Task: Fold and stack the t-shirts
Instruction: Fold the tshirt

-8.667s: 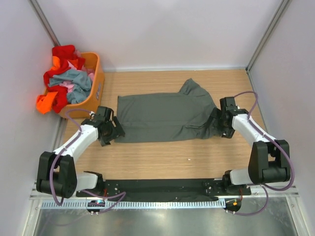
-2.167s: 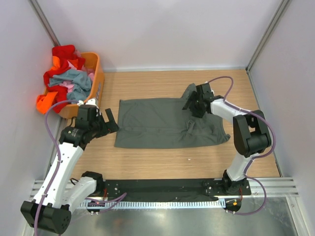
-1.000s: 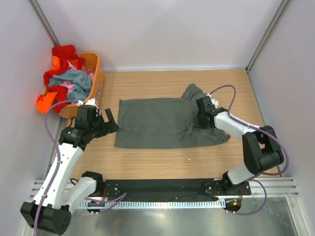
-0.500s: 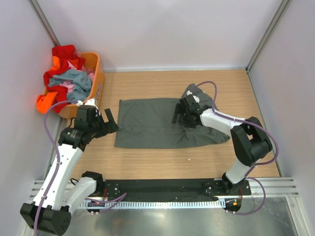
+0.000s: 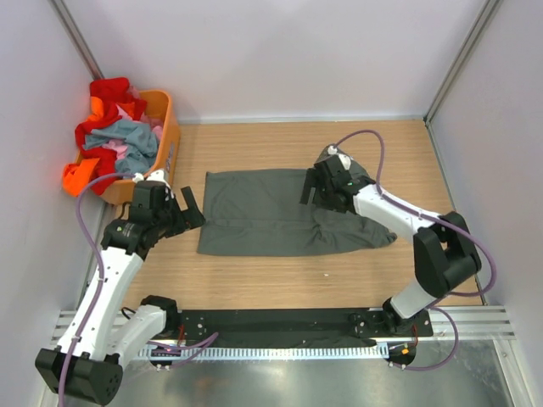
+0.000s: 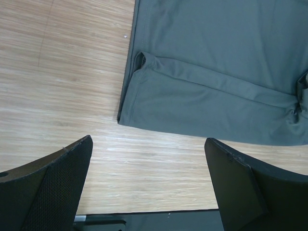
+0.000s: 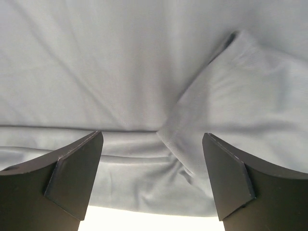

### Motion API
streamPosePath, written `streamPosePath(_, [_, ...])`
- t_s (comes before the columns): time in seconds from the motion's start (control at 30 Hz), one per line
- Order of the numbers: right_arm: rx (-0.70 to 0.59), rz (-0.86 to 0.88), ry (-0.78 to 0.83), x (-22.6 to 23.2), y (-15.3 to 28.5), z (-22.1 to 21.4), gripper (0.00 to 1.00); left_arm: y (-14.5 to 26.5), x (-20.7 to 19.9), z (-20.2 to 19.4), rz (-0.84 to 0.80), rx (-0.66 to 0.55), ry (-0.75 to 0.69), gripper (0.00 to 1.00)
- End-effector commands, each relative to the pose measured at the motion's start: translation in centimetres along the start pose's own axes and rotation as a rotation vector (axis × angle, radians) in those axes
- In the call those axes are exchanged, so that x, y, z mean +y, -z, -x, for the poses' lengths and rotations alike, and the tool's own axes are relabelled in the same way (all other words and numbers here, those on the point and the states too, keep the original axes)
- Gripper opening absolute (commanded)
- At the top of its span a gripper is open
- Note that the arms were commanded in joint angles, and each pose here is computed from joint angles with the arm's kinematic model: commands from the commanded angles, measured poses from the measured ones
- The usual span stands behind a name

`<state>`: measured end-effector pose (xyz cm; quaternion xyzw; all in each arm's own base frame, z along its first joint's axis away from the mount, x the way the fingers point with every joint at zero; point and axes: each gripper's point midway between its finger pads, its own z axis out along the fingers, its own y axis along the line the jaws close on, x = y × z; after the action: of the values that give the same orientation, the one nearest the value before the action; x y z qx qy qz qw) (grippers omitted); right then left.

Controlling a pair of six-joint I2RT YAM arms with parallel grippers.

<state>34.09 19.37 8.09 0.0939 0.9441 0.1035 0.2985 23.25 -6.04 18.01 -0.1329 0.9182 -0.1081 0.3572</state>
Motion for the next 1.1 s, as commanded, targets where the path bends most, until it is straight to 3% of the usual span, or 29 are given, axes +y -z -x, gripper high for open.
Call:
streamPosePath(0.0, [-0.145, -0.014, -0.021, -1.7, 3.4, 4.7, 0.91, -0.7, -1.2, 0.7, -0.050, -0.017, 0.028, 1.00])
streamPosePath(0.1, [-0.124, -0.023, -0.090, -4.7, 3.7, 4.8, 0.91, -2.3, -3.2, 0.2, -0.129, 0.030, 0.079, 1.00])
streamPosePath(0.27, [-0.063, -0.013, -0.184, -9.0, 3.5, 1.8, 0.91, -7.2, -4.9, -2.2, -0.122, 0.151, 0.123, 0.97])
streamPosePath(0.5, [0.003, -0.009, -0.224, -11.4, 2.1, -0.6, 0.91, -12.7, -7.6, -4.8, -0.118, 0.226, 0.112, 0.94])
streamPosePath(0.77, [0.113, -0.144, -0.302, -15.6, 0.5, -4.2, 0.91, -16.6, -3.2, -6.8, 0.138, 0.251, 0.112, 0.88])
streamPosePath(1.07, [0.155, -0.302, -0.388, -18.9, 2.0, -7.6, 0.93, -15.3, 0.3, -8.7, 0.267, 0.248, 0.154, 0.89])
